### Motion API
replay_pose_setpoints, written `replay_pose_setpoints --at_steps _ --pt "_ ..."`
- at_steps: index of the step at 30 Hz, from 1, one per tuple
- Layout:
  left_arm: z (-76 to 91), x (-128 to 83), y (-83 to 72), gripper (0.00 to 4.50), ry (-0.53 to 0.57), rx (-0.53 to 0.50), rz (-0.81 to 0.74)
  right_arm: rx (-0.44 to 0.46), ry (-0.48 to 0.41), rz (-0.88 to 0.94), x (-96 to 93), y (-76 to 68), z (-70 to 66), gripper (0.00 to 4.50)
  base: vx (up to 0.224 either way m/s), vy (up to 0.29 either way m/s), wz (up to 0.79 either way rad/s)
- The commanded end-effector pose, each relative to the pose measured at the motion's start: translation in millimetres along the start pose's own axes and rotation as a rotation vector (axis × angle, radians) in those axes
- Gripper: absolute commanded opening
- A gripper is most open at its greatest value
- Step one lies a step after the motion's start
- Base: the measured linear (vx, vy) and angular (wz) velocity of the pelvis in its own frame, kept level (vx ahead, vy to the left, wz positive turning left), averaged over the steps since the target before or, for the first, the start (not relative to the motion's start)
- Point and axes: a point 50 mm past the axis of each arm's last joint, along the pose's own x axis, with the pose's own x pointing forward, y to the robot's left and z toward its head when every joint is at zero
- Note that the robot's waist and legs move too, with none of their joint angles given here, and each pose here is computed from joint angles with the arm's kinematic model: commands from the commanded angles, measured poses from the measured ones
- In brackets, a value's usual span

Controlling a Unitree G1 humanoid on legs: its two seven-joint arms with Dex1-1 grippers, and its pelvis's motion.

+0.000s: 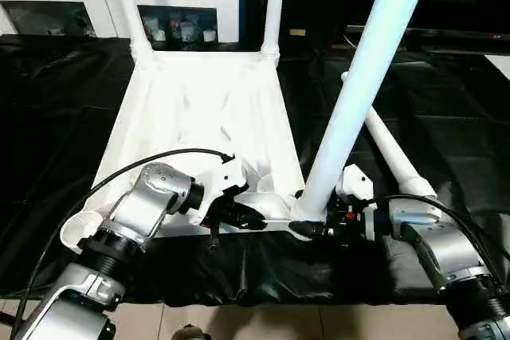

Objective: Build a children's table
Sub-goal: Rotate leg to tighten

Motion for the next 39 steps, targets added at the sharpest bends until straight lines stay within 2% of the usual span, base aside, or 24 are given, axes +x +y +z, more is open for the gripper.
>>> replay_pose_setpoints --at_steps 1,4,6,8,9,11,12,15,16,18,19,23,24,27,31,35,36,39 --pt "18.0 11.4 0.4 0.00 -0.067 0.056 0.006 0.001 -0.007 0.070 16.9 12.4 -0.2 2.81 0.000 0.000 0.00" --pt "20.1 14.4 1.9 0.00 -0.090 0.046 0.044 0.019 -0.025 0.041 20.0 11.4 -0.5 2.77 0.000 0.000 0.00" --pt "25.9 23.9 7.0 0.00 -0.125 0.012 0.174 0.056 -0.038 -0.128 33.9 2.2 -3.5 2.75 0.000 0.000 0.00" --pt "26.6 25.0 7.6 0.00 -0.128 0.007 0.190 0.057 -0.038 -0.152 35.9 0.8 -3.9 2.73 0.000 0.000 0.00" --pt "33.0 32.3 8.6 0.00 -0.158 -0.015 0.254 0.100 -0.037 -0.323 47.0 -11.0 -5.7 2.73 0.000 0.000 0.00" --pt "35.7 35.3 8.7 0.00 -0.171 -0.025 0.278 0.116 -0.038 -0.385 51.6 -14.8 -6.0 2.72 0.000 0.000 0.00" --pt "41.3 41.2 8.3 0.00 -0.195 -0.045 0.321 0.177 -0.039 -0.505 58.9 -22.4 -6.3 2.72 0.000 0.000 0.00" --pt "49.6 53.9 2.8 0.00 -0.220 -0.049 0.342 0.226 -0.058 -0.588 72.9 -26.0 -0.9 2.72 0.000 0.000 0.00" --pt "51.2 57.1 1.1 0.00 -0.223 -0.047 0.343 0.228 -0.062 -0.602 76.1 -26.1 0.8 2.72 0.000 0.000 0.00" --pt "54.0 65.2 -4.3 0.00 -0.227 -0.038 0.323 0.160 -0.058 -0.592 83.8 -23.4 6.0 2.72 0.000 0.000 0.00" --pt "54.9 67.8 -6.0 0.00 -0.224 -0.029 0.311 0.142 -0.062 -0.578 85.3 -22.4 6.7 3.28 0.000 0.000 0.00" --pt "55.1 65.6 -4.3 0.00 -0.223 -0.033 0.317 0.168 -0.083 -0.557 81.5 -23.4 5.5 3.51 0.000 0.000 0.00" --pt "54.4 63.9 -3.6 0.00 -0.219 -0.029 0.317 0.156 -0.084 -0.555 79.3 -24.0 5.7 3.75 0.000 0.000 0.00" --pt "50.7 57.8 -2.2 0.00 -0.204 -0.013 0.294 0.111 -0.081 -0.536 69.7 -26.5 6.6 3.86 0.000 0.000 0.00" --pt "39.3 45.0 -1.6 0.00 -0.159 0.012 0.210 0.042 -0.091 -0.343 51.0 -18.7 7.2 3.86 0.000 0.000 0.00" --pt "36.6 41.9 -1.9 0.00 -0.147 0.021 0.185 0.027 -0.084 -0.290 45.7 -15.6 6.2 3.86 0.000 0.000 0.00" --pt "30.5 33.5 -0.2 0.00 -0.112 0.031 0.150 0.017 -0.071 -0.163 32.5 -8.4 4.6 3.86 0.000 0.000 0.00" --pt "26.5 26.6 2.0 0.00 -0.089 0.041 0.124 0.004 -0.048 -0.055 21.6 -1.6 2.7 3.86 0.000 0.000 0.00"
